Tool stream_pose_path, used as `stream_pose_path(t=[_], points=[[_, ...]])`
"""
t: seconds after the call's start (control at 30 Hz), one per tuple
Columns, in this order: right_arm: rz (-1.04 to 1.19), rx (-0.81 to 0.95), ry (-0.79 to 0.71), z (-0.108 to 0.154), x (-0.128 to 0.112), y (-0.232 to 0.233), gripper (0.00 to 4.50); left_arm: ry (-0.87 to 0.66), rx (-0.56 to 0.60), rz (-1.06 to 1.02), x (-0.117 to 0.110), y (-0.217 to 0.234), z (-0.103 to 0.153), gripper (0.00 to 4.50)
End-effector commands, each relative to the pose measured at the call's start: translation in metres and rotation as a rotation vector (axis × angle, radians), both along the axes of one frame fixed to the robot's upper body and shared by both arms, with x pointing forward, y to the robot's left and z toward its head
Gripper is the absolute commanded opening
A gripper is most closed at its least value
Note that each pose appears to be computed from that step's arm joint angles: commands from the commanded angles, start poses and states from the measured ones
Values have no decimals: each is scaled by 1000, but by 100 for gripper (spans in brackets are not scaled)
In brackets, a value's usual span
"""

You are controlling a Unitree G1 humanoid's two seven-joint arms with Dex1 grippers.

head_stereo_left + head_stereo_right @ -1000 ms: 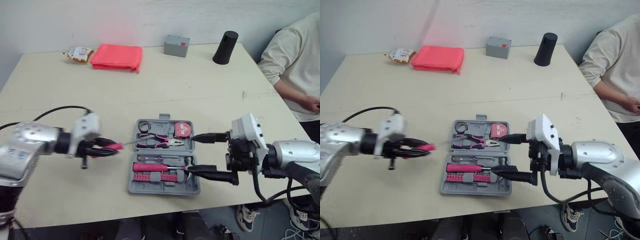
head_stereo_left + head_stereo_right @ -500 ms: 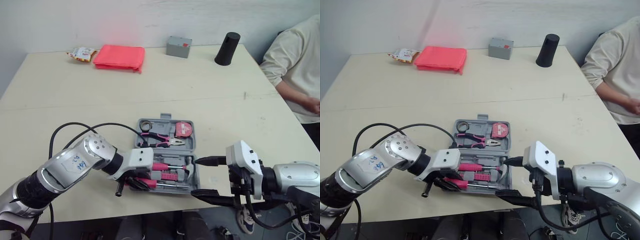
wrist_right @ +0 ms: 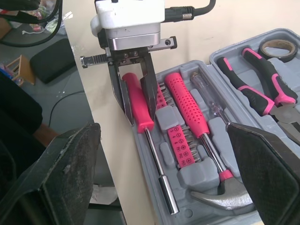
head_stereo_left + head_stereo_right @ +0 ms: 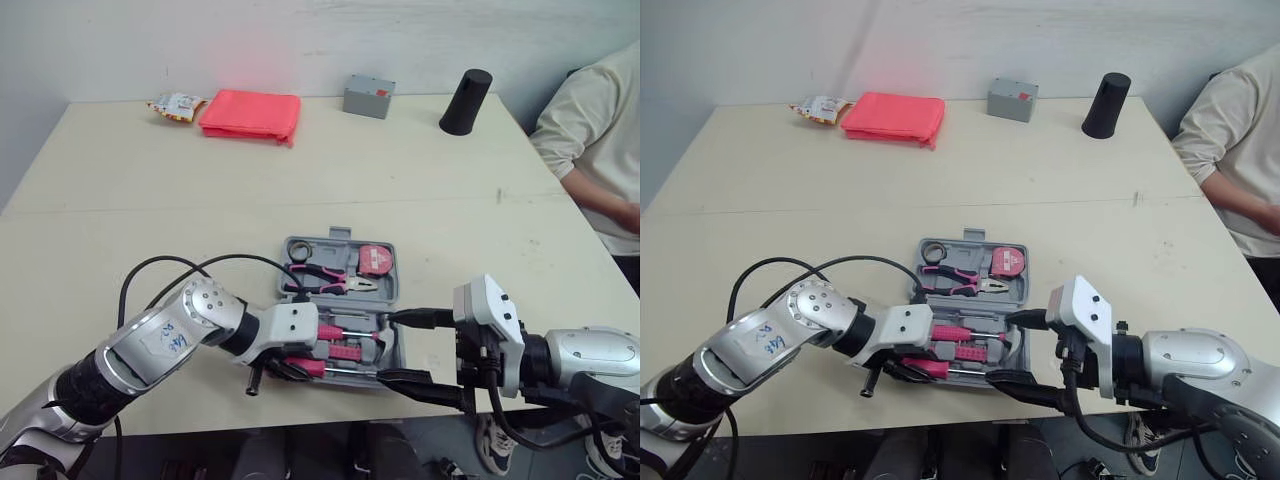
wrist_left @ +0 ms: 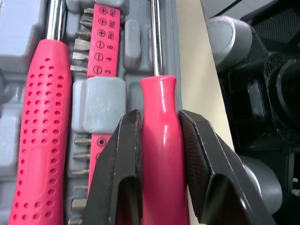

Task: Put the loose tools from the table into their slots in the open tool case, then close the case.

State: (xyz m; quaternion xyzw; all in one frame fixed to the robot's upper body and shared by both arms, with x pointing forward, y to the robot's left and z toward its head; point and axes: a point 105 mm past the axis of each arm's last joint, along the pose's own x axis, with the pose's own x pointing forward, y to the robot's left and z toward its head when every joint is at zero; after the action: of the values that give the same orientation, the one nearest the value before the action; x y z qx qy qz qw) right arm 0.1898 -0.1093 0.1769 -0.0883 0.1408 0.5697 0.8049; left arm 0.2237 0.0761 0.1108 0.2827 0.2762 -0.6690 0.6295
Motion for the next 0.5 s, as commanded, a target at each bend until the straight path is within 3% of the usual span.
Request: stream_pose_path(t=[0.03,0.17,0.27,0.4,0.5], points=[[16,7,-16,4,-5,4,450,-10,-20,28,5,-1,4,155],[15,5,-11,2,-6,3,450,-24,-48,8,6,-3,13,314],[-2,13,-22,2,-2,3,450,-5,-130,13,7,-9,26,444],[-7,23,-30,0,-1,4,450,-26,-260,-59,4,-14,40,444],[1,-3,-32,-6,-3,1,450,-67,-383,-77,8,-16,46,350]])
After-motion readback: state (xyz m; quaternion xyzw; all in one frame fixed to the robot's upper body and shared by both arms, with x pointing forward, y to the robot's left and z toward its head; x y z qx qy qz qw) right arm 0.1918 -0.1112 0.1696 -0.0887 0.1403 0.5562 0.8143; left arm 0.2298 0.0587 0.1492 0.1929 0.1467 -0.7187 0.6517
